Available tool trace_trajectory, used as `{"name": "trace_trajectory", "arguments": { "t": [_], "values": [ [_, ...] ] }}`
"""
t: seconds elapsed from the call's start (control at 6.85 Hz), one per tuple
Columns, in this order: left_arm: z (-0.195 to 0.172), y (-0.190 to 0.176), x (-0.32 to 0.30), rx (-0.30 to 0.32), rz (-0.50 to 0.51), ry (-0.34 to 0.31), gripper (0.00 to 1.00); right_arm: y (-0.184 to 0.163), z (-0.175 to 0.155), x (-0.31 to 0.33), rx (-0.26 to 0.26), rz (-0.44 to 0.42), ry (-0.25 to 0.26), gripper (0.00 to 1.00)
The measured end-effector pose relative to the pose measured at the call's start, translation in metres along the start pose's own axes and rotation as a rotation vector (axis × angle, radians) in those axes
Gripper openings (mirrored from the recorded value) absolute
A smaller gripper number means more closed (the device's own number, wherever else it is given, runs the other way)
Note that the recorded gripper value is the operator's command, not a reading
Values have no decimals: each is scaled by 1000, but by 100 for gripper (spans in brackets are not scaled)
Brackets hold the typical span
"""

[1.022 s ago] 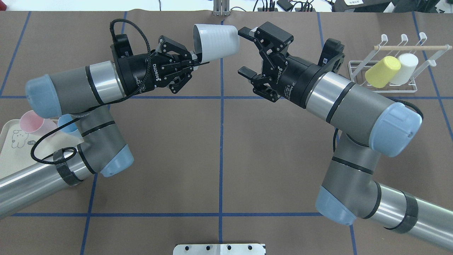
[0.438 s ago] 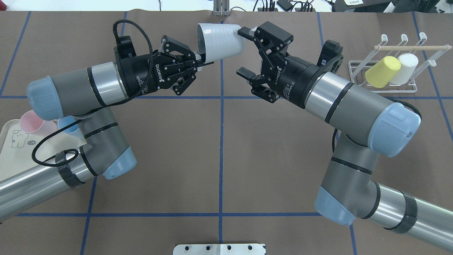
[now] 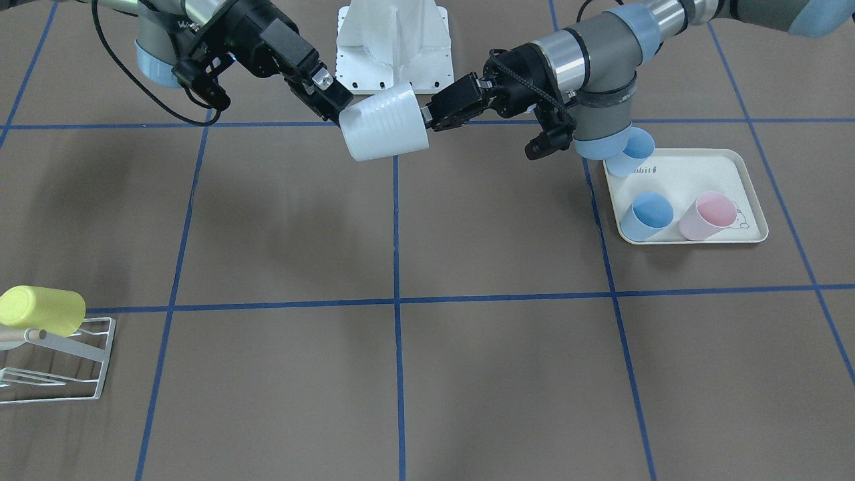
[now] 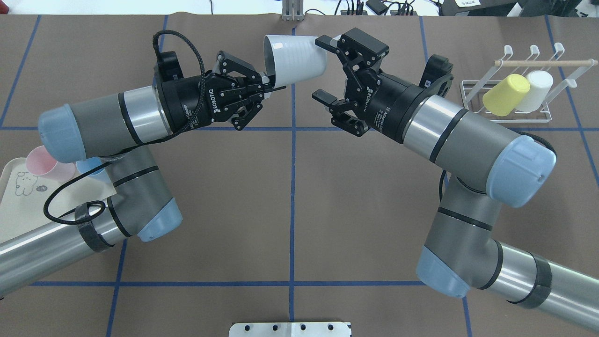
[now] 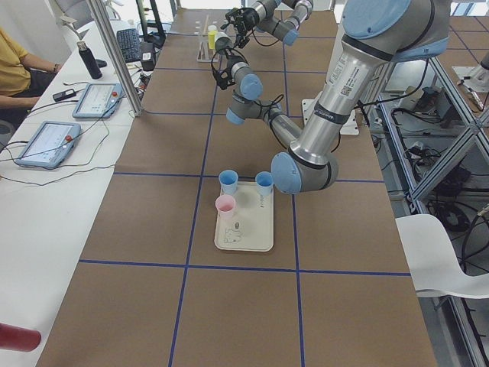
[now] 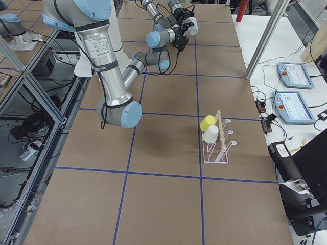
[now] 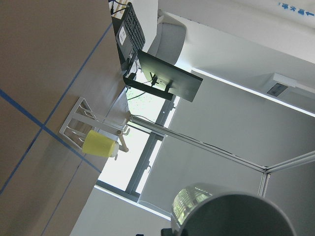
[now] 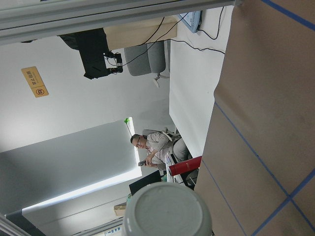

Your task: Transfer IKEA cup to right arm and place on rack

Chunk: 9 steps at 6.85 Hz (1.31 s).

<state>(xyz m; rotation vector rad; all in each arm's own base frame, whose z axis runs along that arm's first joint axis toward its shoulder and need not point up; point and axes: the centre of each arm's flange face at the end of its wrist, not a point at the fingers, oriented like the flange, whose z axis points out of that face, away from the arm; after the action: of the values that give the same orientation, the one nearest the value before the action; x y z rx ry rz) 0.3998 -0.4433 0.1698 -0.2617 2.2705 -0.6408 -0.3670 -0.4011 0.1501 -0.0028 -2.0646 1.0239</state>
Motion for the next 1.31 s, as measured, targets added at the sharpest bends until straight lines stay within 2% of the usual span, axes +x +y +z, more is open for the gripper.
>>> {"name": "trace_trajectory", "arguments": {
  "t": [0.88, 1.02, 1.17, 1.31],
  "values": [
    [2, 24, -9, -39, -5, -9, 0, -1, 0, -1, 7, 4, -5, 99],
    [2, 26, -10, -42, -7, -9, 0, -2, 0, -1, 10, 4, -6, 93],
    [3, 27, -10, -44, -7, -9, 0, -2, 0, 0, 11, 4, -7, 81],
    [3, 28, -10, -46, -7, -8, 0, -1, 0, 0, 10, 5, -6, 54]
  ]
}}
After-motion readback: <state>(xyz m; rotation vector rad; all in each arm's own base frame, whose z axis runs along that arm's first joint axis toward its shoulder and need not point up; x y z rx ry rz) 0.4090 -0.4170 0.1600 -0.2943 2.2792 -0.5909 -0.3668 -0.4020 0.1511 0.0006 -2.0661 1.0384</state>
